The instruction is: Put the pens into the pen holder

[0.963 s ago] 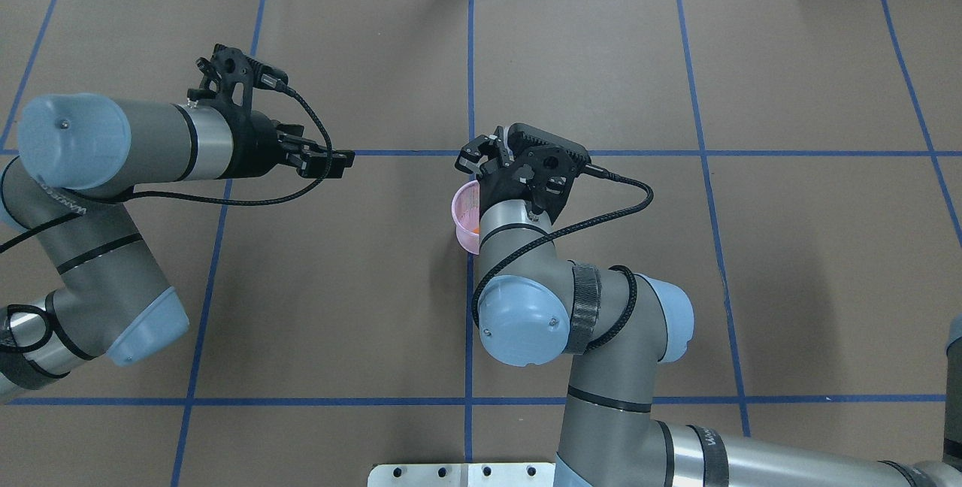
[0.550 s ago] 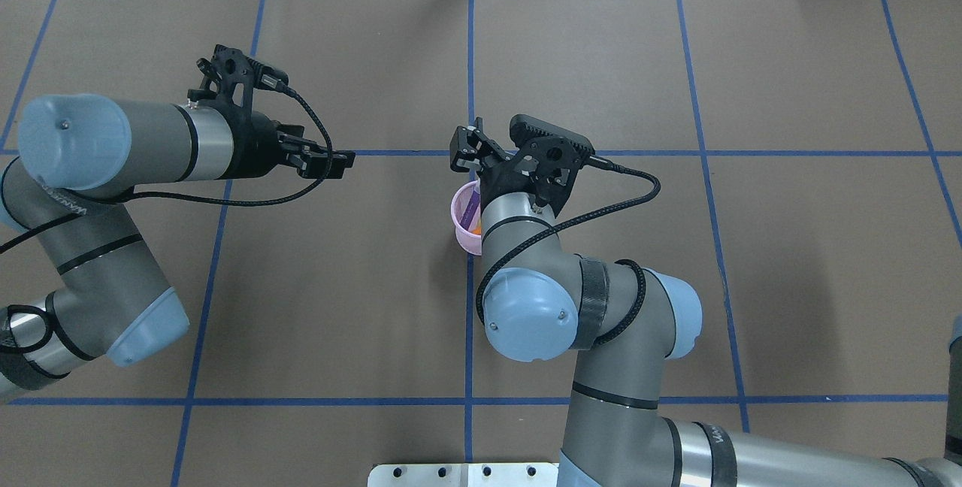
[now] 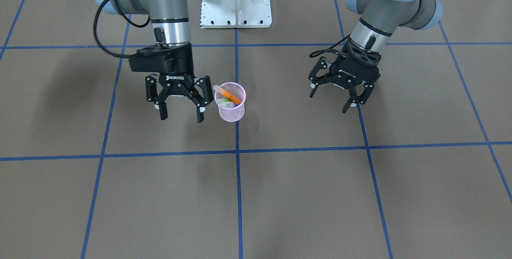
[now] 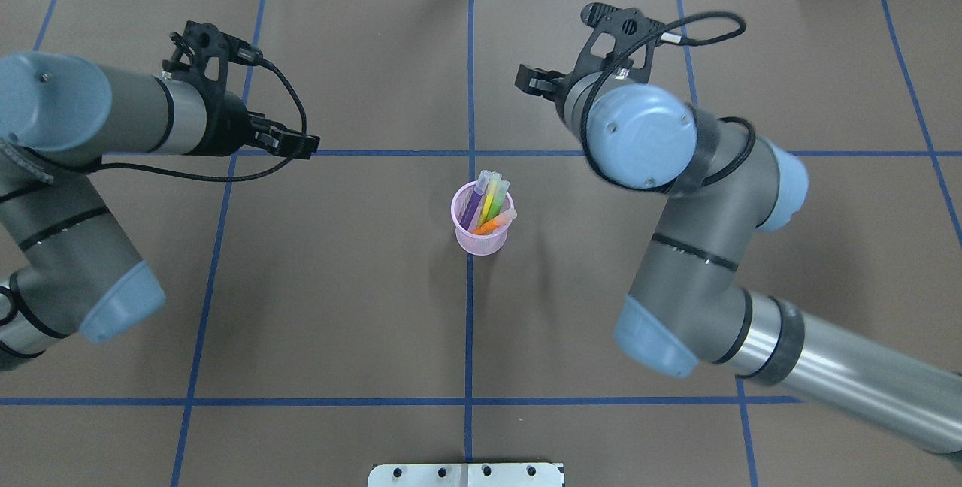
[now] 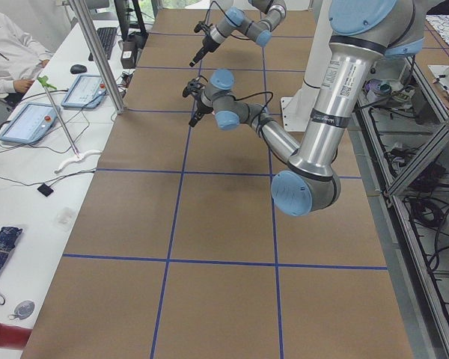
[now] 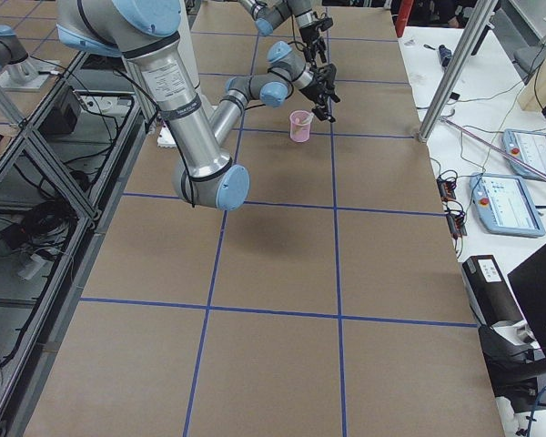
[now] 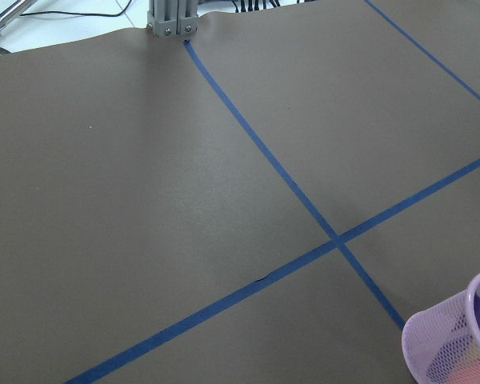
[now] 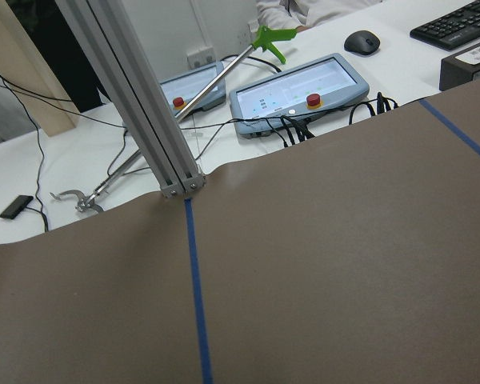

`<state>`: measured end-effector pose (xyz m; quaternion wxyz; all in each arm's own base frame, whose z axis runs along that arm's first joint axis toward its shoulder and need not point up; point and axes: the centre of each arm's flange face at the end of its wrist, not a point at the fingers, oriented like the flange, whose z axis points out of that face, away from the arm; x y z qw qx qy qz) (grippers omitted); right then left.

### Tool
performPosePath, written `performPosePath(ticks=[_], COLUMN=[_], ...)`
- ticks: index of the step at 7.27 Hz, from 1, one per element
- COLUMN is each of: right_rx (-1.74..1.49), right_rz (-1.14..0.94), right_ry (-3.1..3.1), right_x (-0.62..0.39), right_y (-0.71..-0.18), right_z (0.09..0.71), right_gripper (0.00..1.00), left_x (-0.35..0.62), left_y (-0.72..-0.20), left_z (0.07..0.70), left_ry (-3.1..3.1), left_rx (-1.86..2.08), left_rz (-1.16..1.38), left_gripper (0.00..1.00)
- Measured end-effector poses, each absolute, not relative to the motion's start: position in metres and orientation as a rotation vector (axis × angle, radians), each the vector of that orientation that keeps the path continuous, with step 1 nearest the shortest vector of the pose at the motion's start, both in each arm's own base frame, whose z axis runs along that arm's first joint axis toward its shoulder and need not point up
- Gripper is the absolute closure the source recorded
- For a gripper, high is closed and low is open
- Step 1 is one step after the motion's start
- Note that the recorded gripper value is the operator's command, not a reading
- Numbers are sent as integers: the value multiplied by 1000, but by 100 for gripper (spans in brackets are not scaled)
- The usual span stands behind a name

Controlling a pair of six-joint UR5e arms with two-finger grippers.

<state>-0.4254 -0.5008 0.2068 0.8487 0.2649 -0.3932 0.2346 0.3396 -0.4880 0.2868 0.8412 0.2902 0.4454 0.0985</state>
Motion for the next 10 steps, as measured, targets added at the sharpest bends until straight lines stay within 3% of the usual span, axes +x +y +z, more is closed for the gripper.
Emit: performPosePath(ticks=[4,7,10], right_rx=[341,275,218], right_rz=[89,-182,-274], right_ry=[-728,-687,-624], right_x=[-263,-111,13], right_y=[-576,-586,-534], right_z=[304,441,575], right_gripper=[1,1,1], left_x=[199,72,-24], left_y=[-524,-534,-527], left_z=[316,439,584], left_ry=[678,650,660], left_rx=[454,338,195], left_rz=[369,466,463], left_gripper=[1,0,0])
